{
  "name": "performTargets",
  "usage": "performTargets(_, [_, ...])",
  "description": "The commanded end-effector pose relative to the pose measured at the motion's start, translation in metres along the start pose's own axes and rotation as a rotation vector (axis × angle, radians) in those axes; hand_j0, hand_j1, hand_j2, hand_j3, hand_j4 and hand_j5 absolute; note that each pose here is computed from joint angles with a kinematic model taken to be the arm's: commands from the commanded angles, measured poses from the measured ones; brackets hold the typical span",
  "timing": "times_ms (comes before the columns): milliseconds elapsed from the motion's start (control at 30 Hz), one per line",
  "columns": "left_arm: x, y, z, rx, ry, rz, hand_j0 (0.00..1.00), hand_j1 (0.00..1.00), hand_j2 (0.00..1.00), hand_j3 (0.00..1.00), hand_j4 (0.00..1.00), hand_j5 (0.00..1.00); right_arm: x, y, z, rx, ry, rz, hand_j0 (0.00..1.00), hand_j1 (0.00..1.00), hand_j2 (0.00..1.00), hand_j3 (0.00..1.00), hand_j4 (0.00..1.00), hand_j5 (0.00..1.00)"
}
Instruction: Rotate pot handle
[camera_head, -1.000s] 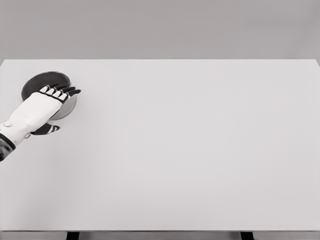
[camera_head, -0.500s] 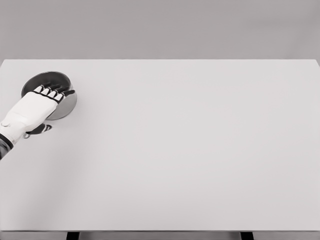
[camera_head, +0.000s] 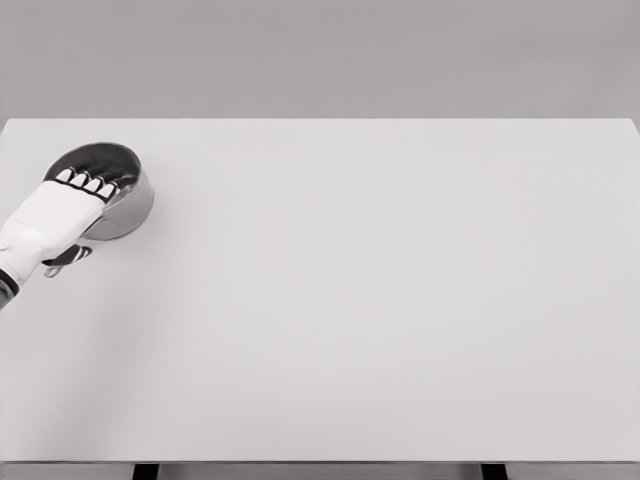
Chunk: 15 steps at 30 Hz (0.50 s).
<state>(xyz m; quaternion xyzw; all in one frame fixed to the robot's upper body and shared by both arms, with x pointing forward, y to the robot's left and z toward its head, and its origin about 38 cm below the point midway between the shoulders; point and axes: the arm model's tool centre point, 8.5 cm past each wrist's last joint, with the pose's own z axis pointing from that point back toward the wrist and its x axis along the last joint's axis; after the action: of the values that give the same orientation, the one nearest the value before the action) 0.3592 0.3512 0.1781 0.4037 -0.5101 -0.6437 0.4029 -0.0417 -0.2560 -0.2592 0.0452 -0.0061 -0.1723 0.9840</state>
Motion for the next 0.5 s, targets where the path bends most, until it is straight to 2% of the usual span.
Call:
performTargets(0, [-0.002, 0.0, 0.0, -0.003, 0.009, -0.011, 1.0, 1.0, 1.0, 1.0, 1.0, 1.0, 0.0, 0.0, 0.0, 0.0, 0.0, 0.0, 1.0, 1.0, 1.0, 1.0, 1.0, 1.0])
performTargets(233, [-0.009, 0.001, 0.002, -0.003, 0.029, -0.012, 1.0, 1.0, 1.0, 1.0, 1.0, 1.0, 0.0, 0.0, 0.0, 0.0, 0.0, 0.0, 1.0, 1.0, 1.0, 1.0, 1.0, 1.0])
performTargets(300, [-0.012, 0.0, 0.003, -0.008, 0.062, -0.006, 1.0, 1.0, 1.0, 1.0, 1.0, 1.0, 0.0, 0.0, 0.0, 0.0, 0.0, 0.0, 1.0, 1.0, 1.0, 1.0, 1.0, 1.0])
performTargets(467, [-0.017, 0.001, 0.005, -0.006, 0.083, -0.018, 1.0, 1.0, 1.0, 1.0, 1.0, 1.0, 0.0, 0.0, 0.0, 0.0, 0.0, 0.0, 1.0, 1.0, 1.0, 1.0, 1.0, 1.0])
